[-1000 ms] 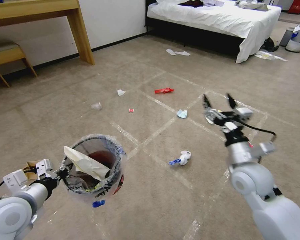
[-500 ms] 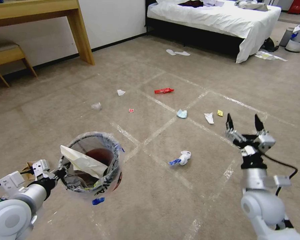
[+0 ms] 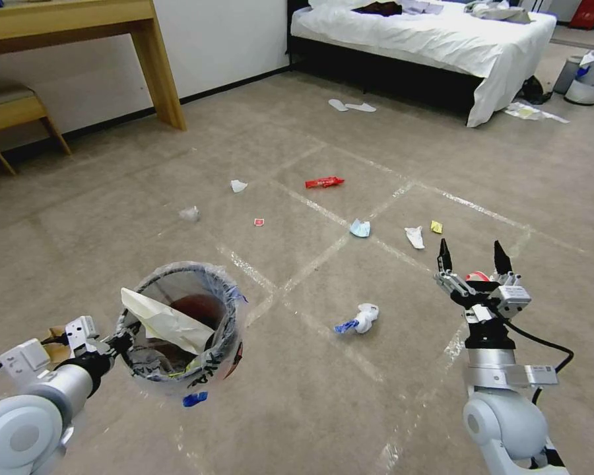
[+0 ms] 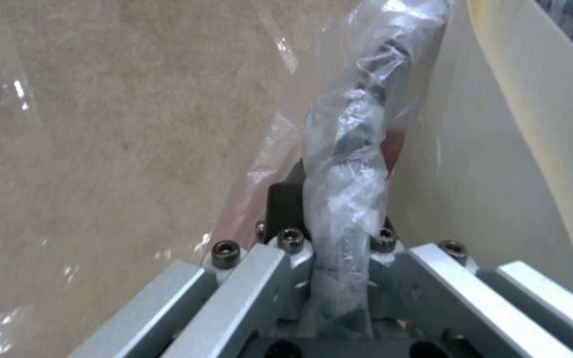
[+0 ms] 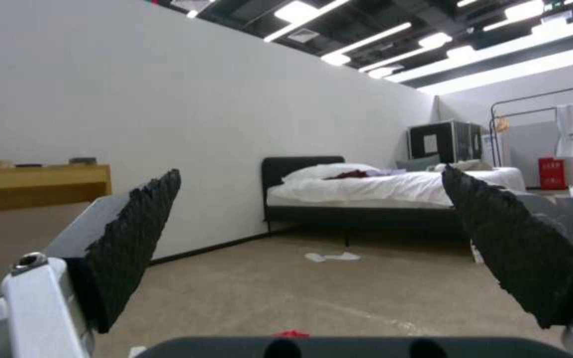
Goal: Pick up the trash bin and place the garbage on the floor into it.
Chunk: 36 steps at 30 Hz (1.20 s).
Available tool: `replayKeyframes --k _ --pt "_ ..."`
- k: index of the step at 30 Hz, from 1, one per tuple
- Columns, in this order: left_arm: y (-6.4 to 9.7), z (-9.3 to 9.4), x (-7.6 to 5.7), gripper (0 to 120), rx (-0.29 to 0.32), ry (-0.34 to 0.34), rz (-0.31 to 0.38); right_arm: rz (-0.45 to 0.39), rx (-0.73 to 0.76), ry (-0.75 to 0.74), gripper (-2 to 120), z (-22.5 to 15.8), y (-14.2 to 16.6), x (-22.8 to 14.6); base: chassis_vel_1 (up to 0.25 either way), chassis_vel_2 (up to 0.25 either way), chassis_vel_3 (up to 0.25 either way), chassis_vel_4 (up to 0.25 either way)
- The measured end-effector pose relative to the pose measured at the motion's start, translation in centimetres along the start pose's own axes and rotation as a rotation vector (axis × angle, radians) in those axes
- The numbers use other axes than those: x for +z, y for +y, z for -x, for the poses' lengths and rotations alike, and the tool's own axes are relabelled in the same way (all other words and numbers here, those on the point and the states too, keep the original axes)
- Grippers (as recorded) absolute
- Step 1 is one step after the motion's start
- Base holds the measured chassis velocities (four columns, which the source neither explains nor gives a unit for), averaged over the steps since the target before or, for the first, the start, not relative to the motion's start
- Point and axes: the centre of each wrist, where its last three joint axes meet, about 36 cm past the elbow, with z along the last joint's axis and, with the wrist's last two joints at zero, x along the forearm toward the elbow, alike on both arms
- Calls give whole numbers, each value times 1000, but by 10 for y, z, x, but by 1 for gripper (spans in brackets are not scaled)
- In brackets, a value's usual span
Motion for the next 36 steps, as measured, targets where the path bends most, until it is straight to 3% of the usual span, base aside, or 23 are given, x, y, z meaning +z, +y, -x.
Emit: replayKeyframes --k 36 --pt "0 0 1 1 0 1 -4 15 18 29 100 3 11 6 -71 69 76 -73"
